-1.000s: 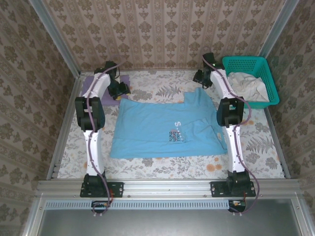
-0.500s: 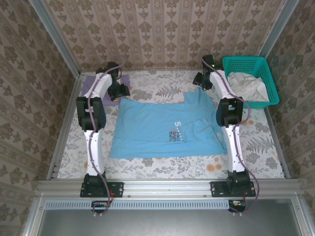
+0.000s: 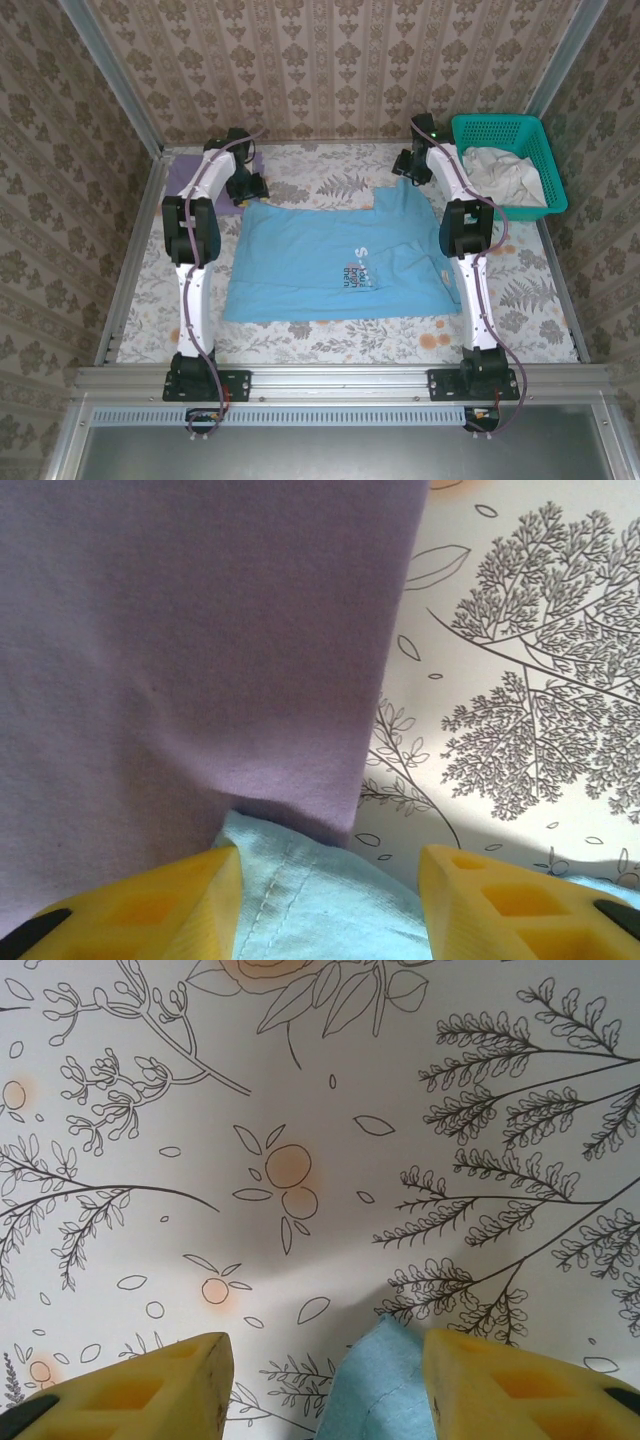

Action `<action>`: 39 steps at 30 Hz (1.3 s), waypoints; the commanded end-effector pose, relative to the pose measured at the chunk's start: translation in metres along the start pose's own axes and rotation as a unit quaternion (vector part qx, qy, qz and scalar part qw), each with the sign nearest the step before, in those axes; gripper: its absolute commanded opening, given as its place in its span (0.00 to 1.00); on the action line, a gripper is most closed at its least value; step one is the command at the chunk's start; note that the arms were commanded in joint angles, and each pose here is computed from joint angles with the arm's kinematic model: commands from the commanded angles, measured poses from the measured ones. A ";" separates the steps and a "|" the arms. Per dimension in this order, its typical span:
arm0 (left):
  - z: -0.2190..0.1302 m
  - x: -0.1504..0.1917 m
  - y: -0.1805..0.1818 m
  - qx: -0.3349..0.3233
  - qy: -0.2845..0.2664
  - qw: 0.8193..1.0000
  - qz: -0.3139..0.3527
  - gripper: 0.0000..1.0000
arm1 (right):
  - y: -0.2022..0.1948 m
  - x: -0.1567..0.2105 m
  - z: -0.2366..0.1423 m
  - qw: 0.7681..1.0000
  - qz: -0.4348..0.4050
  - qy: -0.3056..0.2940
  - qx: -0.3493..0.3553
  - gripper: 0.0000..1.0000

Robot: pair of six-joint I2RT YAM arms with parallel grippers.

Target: Fold and stack the t-shirts

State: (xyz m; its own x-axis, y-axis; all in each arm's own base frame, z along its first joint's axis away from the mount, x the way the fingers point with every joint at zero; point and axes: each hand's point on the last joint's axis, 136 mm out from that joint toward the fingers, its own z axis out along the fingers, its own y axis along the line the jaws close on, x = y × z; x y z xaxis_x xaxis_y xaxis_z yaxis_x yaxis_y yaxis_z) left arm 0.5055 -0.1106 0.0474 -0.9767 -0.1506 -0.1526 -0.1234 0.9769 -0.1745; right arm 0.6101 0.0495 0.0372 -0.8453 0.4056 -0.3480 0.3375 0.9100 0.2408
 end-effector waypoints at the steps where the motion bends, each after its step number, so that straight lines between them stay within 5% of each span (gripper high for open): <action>1: 0.000 -0.001 0.005 -0.015 0.003 1.000 0.007 0.49 | -0.004 0.003 0.002 1.000 0.006 0.012 0.002 0.56; 11: -0.015 -0.006 0.015 -0.072 -0.022 0.997 0.002 0.67 | -0.007 -0.001 0.007 1.000 0.013 0.003 0.005 0.61; 16: -0.007 -0.004 0.017 -0.077 -0.015 0.997 -0.012 0.68 | -0.010 -0.002 0.012 1.000 0.020 0.001 0.012 0.61; 30: 0.003 -0.003 0.010 -0.054 -0.004 0.998 -0.024 0.45 | -0.022 -0.002 0.015 0.999 0.036 0.006 0.024 0.31; 39: 0.007 -0.001 0.010 -0.052 0.002 0.998 -0.022 0.34 | -0.020 0.001 0.017 0.999 0.036 0.014 0.019 0.24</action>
State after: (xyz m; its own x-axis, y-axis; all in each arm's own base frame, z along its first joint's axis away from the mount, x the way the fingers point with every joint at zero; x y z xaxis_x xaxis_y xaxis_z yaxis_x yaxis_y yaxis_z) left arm 0.5069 -0.0993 0.0405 -0.9685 -0.1914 -0.1593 -0.1826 0.9808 -0.0682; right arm 0.6141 0.0317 0.0278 -0.8174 0.4682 -0.3356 0.4061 0.8815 0.2407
